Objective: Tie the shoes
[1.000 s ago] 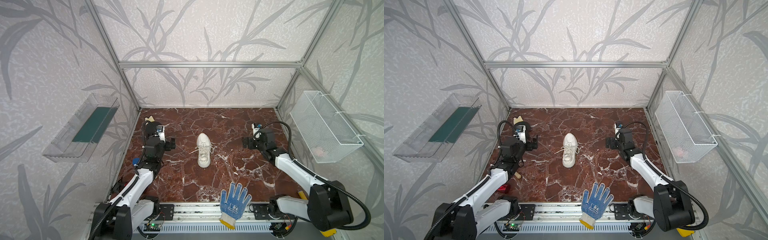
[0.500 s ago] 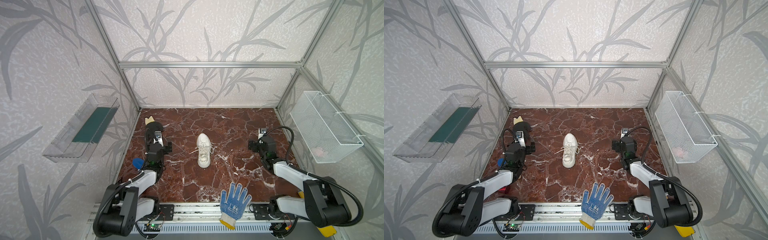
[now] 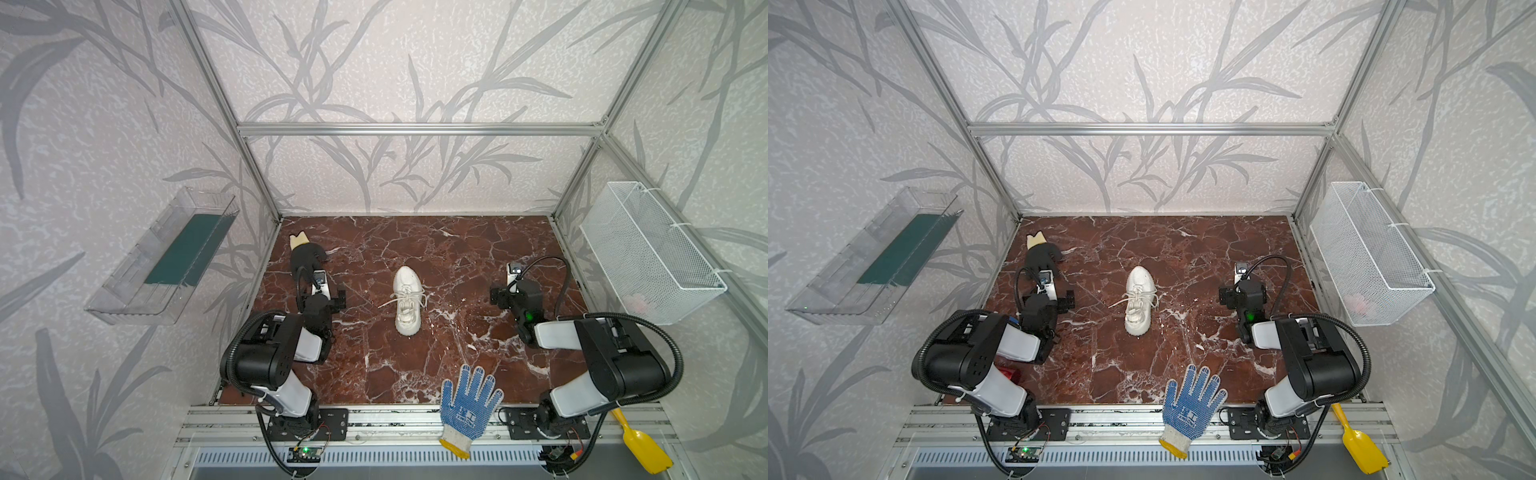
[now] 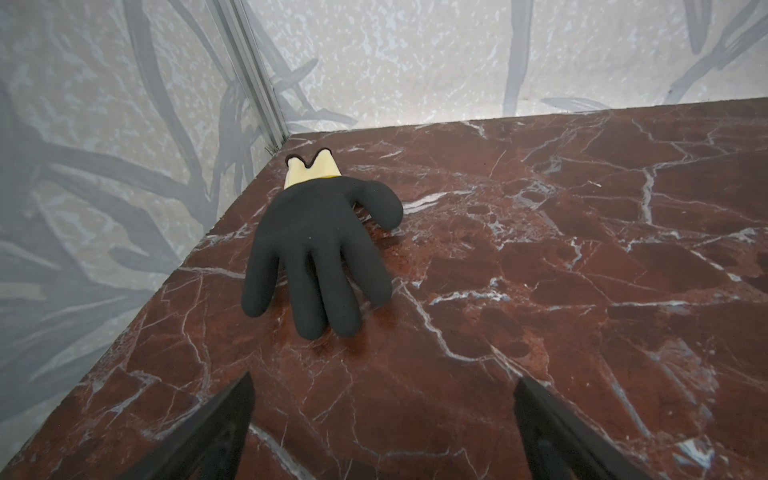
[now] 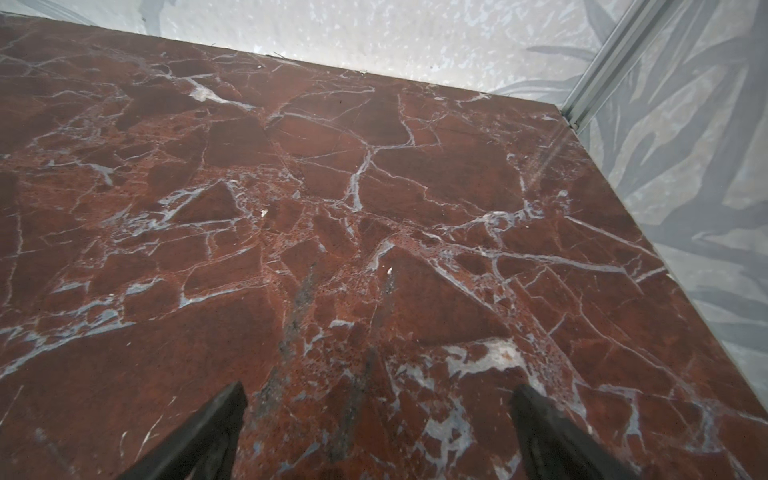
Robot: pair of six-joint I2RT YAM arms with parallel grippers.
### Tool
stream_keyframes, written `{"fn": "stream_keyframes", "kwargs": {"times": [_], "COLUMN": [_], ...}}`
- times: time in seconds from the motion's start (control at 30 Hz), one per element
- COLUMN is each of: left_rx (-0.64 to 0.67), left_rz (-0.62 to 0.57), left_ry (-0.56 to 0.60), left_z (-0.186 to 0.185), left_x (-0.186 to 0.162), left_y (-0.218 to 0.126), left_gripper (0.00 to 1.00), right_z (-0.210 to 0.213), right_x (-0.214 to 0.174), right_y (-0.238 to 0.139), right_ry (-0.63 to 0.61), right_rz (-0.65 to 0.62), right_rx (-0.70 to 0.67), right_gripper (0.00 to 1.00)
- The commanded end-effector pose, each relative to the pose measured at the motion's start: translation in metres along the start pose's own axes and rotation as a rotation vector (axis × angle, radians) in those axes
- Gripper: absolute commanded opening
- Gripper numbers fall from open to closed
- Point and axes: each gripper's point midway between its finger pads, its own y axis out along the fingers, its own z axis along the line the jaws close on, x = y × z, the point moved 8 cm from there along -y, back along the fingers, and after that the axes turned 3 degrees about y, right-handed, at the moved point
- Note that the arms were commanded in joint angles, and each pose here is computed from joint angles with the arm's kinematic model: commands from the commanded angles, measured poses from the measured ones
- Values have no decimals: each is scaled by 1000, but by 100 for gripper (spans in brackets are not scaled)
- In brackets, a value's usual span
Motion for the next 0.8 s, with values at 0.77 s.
{"fn": "stream_keyframes", "kwargs": {"times": [0.77], "left_rx": [79], "left_rz": [35], "left_ry": [-86], "left_z": [17], "left_x": [19], "left_y": [20], "left_gripper": [99], "right_z": [-1], "right_x": [16], "right_y": [0], "right_ry": [14], "right_rz": [-79], "right_rx": [25], "right_gripper": [99]}}
